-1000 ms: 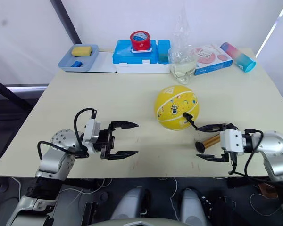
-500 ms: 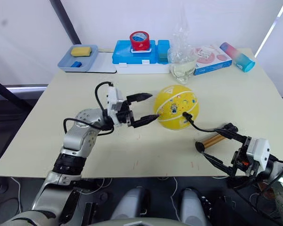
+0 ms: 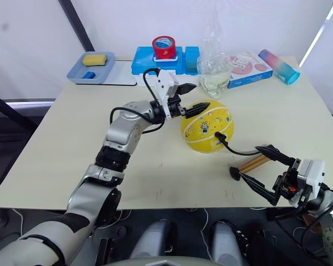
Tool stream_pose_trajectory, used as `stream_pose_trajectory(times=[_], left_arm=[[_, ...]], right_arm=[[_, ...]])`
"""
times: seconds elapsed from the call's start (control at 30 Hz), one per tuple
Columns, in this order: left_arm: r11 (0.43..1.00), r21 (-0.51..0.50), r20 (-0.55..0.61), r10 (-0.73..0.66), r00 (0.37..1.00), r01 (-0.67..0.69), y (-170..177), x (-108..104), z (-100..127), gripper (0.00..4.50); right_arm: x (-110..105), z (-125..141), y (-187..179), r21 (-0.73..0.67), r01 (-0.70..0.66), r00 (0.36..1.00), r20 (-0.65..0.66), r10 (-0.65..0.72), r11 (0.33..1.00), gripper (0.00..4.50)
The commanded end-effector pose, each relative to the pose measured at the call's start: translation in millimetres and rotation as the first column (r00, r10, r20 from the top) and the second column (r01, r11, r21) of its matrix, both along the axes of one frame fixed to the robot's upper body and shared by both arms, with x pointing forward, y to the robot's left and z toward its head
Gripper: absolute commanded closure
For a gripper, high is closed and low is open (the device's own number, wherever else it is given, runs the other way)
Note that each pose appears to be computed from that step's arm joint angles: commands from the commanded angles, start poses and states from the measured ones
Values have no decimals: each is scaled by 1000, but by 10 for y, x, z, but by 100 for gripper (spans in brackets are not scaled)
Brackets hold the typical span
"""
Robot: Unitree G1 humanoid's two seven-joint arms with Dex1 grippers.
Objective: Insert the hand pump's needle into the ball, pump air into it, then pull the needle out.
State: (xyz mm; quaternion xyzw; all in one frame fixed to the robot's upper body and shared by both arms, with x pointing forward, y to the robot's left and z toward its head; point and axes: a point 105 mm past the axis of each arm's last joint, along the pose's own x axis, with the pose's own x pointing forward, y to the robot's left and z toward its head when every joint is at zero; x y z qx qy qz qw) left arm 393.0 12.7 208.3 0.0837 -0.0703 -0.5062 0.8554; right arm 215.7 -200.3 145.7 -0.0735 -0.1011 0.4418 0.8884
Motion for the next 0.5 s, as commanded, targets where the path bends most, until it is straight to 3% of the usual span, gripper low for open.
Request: stream_pose_trajectory(times=[0.03,0.5], left_arm=[[1000,-5,-17,-8,1000,8,-104,8,52,0],[999,-13,-57,-37,998,36,-222,-79,65,0]], right_arm=[[18,121,69,-1,-7,999,45,7,1000,8],[110,129,214,-6,-29,998,47,29,1000,8]])
